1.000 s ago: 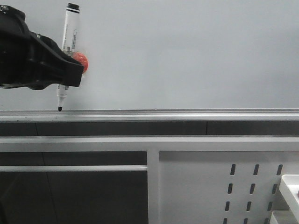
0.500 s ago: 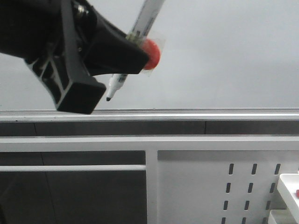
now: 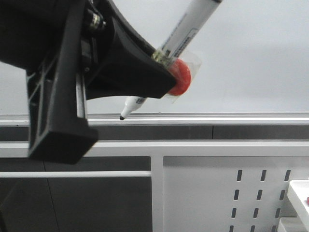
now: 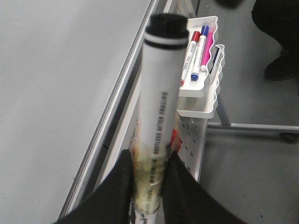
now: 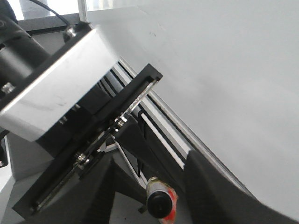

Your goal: Write number 1 on whiteboard

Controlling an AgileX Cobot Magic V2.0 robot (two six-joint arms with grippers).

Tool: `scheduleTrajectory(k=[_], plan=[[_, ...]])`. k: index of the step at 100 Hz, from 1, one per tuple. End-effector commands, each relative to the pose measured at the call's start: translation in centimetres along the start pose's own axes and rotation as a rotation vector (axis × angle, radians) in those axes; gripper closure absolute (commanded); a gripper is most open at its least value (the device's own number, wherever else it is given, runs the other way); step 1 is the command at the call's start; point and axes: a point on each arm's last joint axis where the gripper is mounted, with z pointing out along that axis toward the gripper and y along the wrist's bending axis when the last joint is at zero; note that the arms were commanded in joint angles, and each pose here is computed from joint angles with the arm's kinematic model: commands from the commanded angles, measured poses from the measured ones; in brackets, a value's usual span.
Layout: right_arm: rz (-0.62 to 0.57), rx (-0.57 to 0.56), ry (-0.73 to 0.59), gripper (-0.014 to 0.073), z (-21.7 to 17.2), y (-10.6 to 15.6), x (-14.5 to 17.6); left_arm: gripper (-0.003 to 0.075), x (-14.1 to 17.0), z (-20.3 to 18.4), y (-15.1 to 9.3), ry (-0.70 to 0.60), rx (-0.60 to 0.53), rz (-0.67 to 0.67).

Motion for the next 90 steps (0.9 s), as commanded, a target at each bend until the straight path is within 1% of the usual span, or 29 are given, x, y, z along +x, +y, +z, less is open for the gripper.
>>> scheduleTrajectory(k=[1, 9, 23, 38, 56, 61, 66, 78, 85, 87, 90], plan=[[-0.001, 0.029, -0.067, 0.0286, -0.1, -0.3, -1.5, 0.074, -2.2, -1.1, 1.1, -0.135, -0.077, 0.003], [0.001, 0.009, -0.028, 0.0286, 0.4, -0.2, -1.1, 0.074, -2.3, -1.1, 1.1, -0.144, -0.083, 0.003], [0.016, 0.002, 0.001, 0.0287, 1.1, -0.2, -0.7, 0.074, -2.4, -1.3, 1.2, -0.155, -0.09, 0.003], [0.041, 0.004, 0.008, 0.0287, 1.6, -0.3, -0.6, 0.074, -2.4, -1.3, 1.2, -0.155, -0.09, 0.003], [0.041, 0.006, 0.006, 0.0296, 1.6, -0.3, -0.6, 0.074, -2.4, -1.3, 1.2, -0.155, -0.09, 0.003], [0.043, 0.005, 0.006, 0.0329, 1.6, -0.3, -0.6, 0.074, -2.4, -1.3, 1.2, -0.155, -0.09, 0.003], [0.046, 0.005, 0.006, 0.0387, 1.6, -0.3, -0.6, 0.074, -2.4, -1.3, 1.2, -0.155, -0.09, 0.003], [0.048, 0.005, 0.005, 0.0568, 1.6, -0.3, -0.6, 0.074, -2.4, -1.3, 1.2, -0.155, -0.09, 0.003], [0.048, -0.003, 0.014, 0.0659, 1.6, -0.2, -0.5, 0.074, -2.4, -1.3, 1.2, -0.155, -0.09, 0.003], [0.048, -0.007, 0.018, 0.0673, 1.6, -0.2, -0.5, 0.074, -2.4, -1.3, 1.2, -0.155, -0.09, 0.003], [0.048, -0.014, 0.025, 0.0671, 1.6, -0.1, -0.4, 0.074, -2.4, -1.3, 1.2, -0.155, -0.09, 0.003]])
